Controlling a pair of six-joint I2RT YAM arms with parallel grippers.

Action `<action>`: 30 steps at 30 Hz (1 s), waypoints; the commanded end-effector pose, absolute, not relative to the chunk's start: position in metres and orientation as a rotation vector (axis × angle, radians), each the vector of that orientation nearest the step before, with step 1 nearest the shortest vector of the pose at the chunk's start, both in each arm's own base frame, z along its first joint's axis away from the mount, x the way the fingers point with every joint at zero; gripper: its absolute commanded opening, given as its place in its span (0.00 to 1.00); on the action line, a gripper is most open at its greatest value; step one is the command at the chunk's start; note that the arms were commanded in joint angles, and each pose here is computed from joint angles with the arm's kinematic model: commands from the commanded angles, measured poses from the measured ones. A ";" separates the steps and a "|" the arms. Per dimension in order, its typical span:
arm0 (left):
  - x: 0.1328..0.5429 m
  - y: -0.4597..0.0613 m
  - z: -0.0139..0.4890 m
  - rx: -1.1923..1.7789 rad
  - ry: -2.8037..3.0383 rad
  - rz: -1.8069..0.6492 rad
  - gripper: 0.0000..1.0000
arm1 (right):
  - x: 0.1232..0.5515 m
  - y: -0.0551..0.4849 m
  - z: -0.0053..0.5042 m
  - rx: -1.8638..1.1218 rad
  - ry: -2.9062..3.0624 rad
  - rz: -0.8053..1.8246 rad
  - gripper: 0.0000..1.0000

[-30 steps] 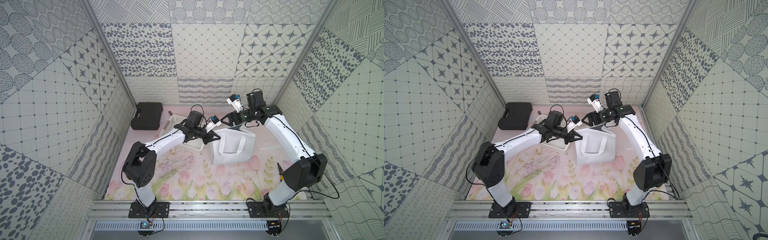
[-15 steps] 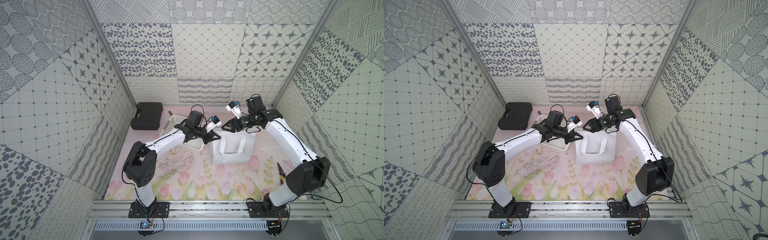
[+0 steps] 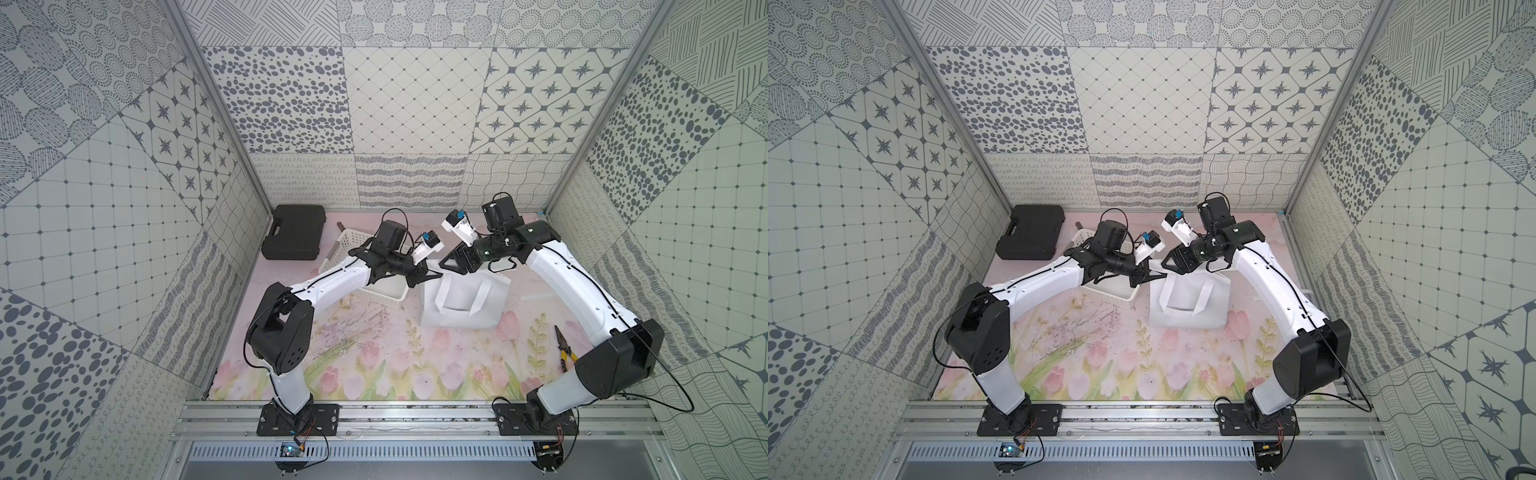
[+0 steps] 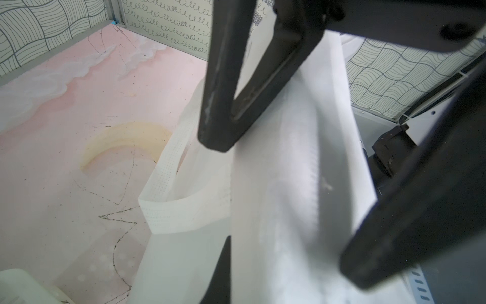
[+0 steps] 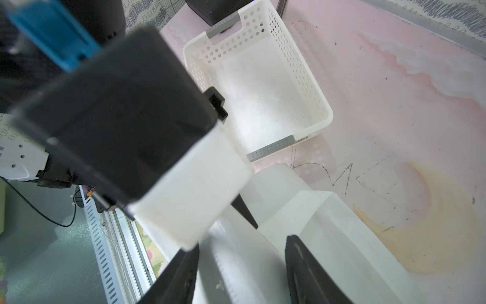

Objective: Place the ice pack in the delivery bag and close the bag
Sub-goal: Seal the delivery bag at the center of the board.

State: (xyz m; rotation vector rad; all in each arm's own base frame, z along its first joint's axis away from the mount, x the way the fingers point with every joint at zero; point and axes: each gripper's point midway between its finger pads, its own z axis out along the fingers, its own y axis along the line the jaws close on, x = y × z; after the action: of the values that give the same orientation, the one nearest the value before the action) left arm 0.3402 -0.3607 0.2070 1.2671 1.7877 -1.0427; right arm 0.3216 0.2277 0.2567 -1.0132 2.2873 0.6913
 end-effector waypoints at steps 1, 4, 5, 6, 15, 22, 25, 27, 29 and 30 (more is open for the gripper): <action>0.349 -0.364 0.222 1.278 1.688 -1.021 0.11 | 0.314 0.222 0.249 -1.074 2.325 0.599 0.52; 0.348 -0.364 0.222 1.280 1.687 -1.022 0.11 | 0.312 0.224 0.245 -1.113 2.326 0.563 0.51; 0.349 -0.364 0.223 1.279 1.684 -1.019 0.11 | 0.312 0.225 0.243 -1.123 2.328 0.558 0.51; 0.348 -0.364 0.222 1.280 1.689 -1.022 0.10 | 0.311 0.226 0.242 -1.133 2.330 0.556 0.51; 0.345 -0.365 0.208 1.306 1.688 -0.971 0.02 | 0.308 0.231 0.238 -1.239 2.320 0.543 0.52; 0.344 -0.364 0.206 1.303 1.658 -0.942 0.01 | 0.301 0.236 0.226 -1.339 2.331 0.510 0.48; 0.345 -0.364 0.205 1.308 1.653 -0.920 0.01 | 0.300 0.237 0.224 -1.353 2.326 0.517 0.50; 0.344 -0.364 0.205 1.312 1.643 -0.904 0.01 | 0.299 0.238 0.223 -1.368 2.324 0.531 0.50; 0.343 -0.363 0.205 1.316 1.635 -0.897 0.01 | 0.293 0.243 0.225 -1.394 2.309 0.588 0.51; 0.343 -0.364 0.206 1.311 1.639 -0.895 0.01 | 0.293 0.244 0.225 -1.396 2.311 0.599 0.53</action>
State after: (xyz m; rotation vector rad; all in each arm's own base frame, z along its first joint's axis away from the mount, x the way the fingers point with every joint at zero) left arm 0.3374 -0.3583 0.1919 1.3001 1.7309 -0.9870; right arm 0.3138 0.2352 0.2381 -1.2852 2.2751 0.5178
